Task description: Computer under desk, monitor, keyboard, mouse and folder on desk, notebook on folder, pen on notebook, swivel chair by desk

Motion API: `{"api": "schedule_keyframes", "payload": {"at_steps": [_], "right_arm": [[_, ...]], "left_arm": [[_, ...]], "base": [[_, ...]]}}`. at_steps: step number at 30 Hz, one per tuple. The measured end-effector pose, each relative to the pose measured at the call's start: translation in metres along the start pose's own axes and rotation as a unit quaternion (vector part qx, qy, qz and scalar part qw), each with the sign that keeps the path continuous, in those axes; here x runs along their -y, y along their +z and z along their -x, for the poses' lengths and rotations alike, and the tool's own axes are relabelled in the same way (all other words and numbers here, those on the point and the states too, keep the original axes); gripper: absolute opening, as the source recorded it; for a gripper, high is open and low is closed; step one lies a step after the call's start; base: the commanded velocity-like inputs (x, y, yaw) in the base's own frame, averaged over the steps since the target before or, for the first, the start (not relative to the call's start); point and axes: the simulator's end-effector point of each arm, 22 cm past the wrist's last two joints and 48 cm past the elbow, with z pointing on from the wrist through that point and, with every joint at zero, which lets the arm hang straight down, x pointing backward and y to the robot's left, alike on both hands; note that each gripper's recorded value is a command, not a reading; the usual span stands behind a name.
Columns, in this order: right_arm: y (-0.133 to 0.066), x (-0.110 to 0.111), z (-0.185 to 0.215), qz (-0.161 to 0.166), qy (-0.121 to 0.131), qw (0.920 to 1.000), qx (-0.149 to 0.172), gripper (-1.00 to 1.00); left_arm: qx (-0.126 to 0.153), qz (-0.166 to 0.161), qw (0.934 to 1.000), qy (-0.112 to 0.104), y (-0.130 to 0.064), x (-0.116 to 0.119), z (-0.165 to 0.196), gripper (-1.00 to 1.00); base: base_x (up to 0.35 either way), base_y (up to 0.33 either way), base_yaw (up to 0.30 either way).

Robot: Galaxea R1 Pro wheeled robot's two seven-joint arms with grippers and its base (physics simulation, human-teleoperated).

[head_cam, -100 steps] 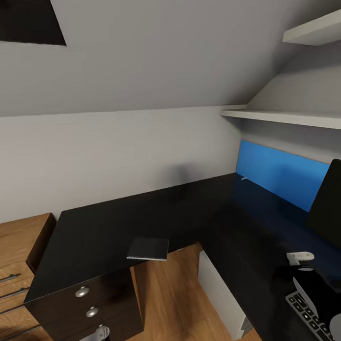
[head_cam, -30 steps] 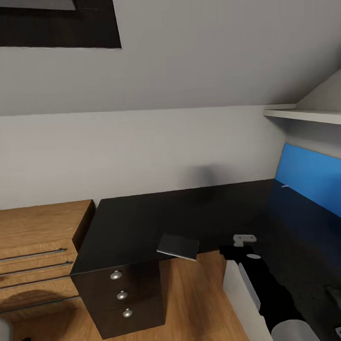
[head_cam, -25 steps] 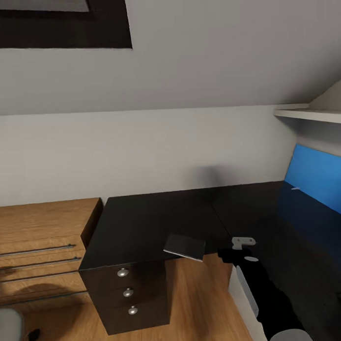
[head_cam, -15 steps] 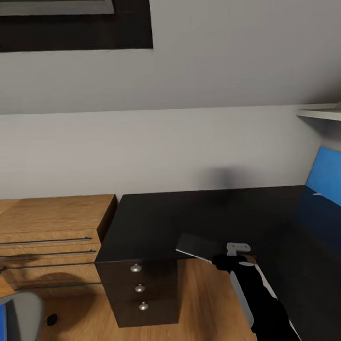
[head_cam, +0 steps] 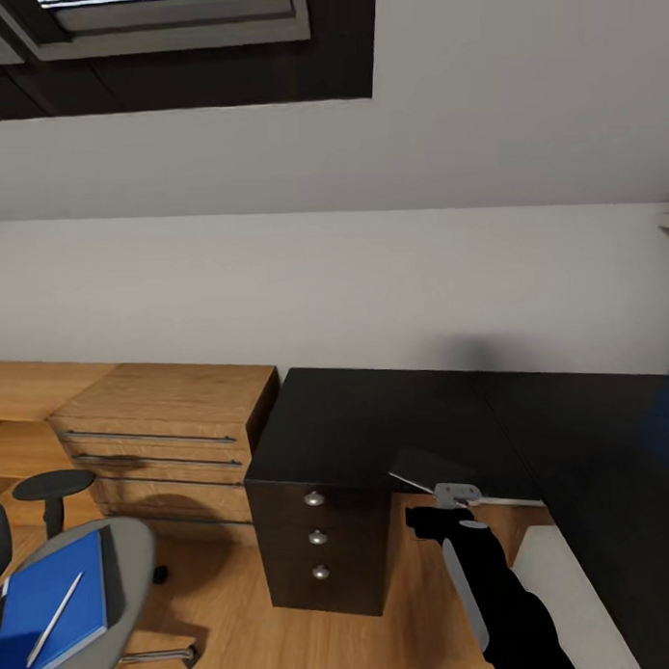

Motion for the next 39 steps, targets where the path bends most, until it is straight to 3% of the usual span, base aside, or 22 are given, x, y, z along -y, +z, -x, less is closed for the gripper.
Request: {"api": "schedule_keyframes", "payload": {"at_steps": [9,39], "right_arm": [[-0.001,-0.019,-0.011,0.014,-0.014,0.9998,-0.008,1.0],[0.006,-0.05,-0.043,0.025,-0.043,0.9981,-0.037,1.0]], "left_arm": [[0.015,0.007,0.9999,-0.002,0.001,-0.011,-0.003,1.0],[0.009,0.008,0.9999,-0.001,0.001,-0.011,-0.011,1.0]], "base": [[-0.012,0.004,0.277],[0.0,0.0,0.273]]}}
